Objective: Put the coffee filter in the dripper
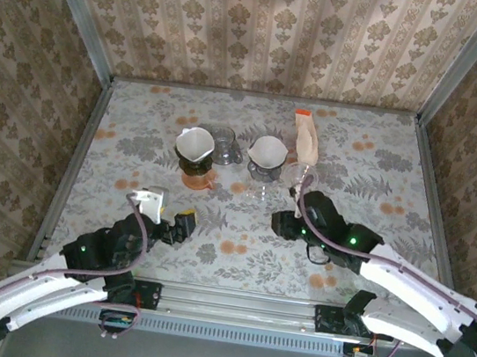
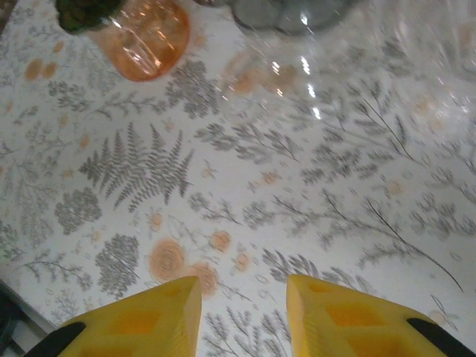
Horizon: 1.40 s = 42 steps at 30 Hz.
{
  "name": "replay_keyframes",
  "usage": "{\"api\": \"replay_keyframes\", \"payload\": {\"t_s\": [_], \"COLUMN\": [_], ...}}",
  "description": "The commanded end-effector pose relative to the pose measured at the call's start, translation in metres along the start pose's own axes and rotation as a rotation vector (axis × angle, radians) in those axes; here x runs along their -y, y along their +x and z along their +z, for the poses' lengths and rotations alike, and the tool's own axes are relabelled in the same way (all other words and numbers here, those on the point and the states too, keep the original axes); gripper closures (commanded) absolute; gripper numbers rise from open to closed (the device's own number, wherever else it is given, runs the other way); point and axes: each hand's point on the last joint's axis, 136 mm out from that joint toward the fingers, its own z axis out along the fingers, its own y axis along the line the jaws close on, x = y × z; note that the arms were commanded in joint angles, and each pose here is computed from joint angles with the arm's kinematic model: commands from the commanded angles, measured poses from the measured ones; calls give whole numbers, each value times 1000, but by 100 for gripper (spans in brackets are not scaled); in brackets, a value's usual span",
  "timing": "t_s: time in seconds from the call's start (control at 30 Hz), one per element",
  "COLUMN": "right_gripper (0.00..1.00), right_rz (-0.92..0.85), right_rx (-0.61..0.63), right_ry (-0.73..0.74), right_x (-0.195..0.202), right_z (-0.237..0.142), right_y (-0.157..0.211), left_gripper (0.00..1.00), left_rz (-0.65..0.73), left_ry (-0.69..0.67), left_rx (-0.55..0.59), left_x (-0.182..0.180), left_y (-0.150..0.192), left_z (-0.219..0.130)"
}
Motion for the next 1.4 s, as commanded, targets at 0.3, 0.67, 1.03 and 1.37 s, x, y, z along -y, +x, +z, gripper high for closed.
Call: {"api": "replay_keyframes", "payload": {"t_s": [0.3,0.67,1.03,1.37], "right_gripper": [64,62,63,61], "right_rz": [-206,-200,-169,-205], "right_rx": [32,-34,-91,-108], "right_ry": [53,171,229,244], "right_x": [-72,-64,-31,-26], "right_z": [30,132,202,230], "right_y": [-121,-217,-226,-213], "left_gripper": [0,0,0,0], "left_rz": [-22,-49,-40,-47], "left_ry": [-14,63,57,56], "left_rx": [-39,-32,-43,-42], "left_x": [-10,-5,-8,-9], "left_y": [-1,0,1,3], "left_z": [-9,-23,-28,-26]}}
